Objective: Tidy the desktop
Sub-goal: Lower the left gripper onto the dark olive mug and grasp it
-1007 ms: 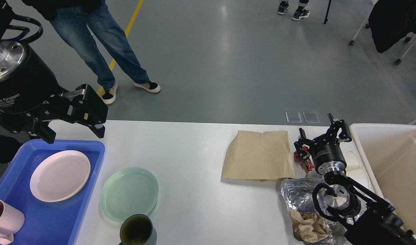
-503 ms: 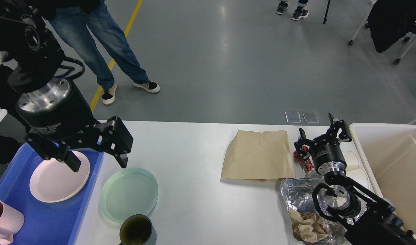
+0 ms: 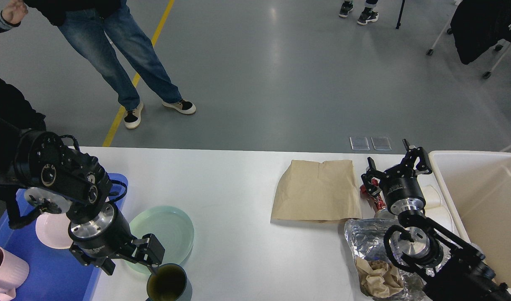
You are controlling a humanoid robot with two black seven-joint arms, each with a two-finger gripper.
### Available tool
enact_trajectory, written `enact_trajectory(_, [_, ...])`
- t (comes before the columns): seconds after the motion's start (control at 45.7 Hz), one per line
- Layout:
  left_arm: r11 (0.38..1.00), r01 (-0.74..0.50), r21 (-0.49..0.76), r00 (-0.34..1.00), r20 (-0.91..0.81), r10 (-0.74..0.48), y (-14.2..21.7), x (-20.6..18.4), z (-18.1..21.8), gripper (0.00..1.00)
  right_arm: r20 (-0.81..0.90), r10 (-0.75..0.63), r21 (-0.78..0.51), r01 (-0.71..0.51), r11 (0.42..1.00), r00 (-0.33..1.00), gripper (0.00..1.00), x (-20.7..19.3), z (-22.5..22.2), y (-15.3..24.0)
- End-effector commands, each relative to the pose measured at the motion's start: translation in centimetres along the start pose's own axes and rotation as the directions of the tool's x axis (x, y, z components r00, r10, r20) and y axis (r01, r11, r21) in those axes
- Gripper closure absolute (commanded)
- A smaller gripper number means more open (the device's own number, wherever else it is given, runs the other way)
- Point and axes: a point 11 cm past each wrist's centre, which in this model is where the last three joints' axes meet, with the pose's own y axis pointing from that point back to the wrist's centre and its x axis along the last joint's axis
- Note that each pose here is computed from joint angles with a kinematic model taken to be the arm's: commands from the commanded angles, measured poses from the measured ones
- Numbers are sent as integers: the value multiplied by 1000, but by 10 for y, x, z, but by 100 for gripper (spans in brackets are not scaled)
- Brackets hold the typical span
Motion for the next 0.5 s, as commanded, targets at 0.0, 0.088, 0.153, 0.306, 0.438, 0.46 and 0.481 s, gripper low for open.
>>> enact_trajectory(0.0, [1000,-16,-4,1000,15,16,-25,2,-3,6,0,0,0,0,1000,1000,0,0,0,0])
enact_trajectory(0.088, [999,-36,4,999,19,36,-32,4,-5,6,0,0,0,0,1000,1000,0,0,0,0])
enact_trajectory(0.153, [998,-56,9,998,17,56,-41,7,-8,6,0,0,0,0,1000,1000,0,0,0,0])
enact_trajectory(0.306, [999,-50,19,998,33,49,-67,4,-9,6,0,0,0,0,1000,1000,0,0,0,0])
enact_trajectory(0.438, [999,-50,10,998,34,49,-83,3,-7,6,0,0,0,0,1000,1000,0,0,0,0])
enact_trajectory(0.46, [999,-50,11,998,40,50,-86,3,-6,6,0,0,0,0,1000,1000,0,0,0,0])
enact_trajectory(0.481, [999,-47,13,998,45,46,-89,2,-5,6,0,0,0,0,1000,1000,0,0,0,0])
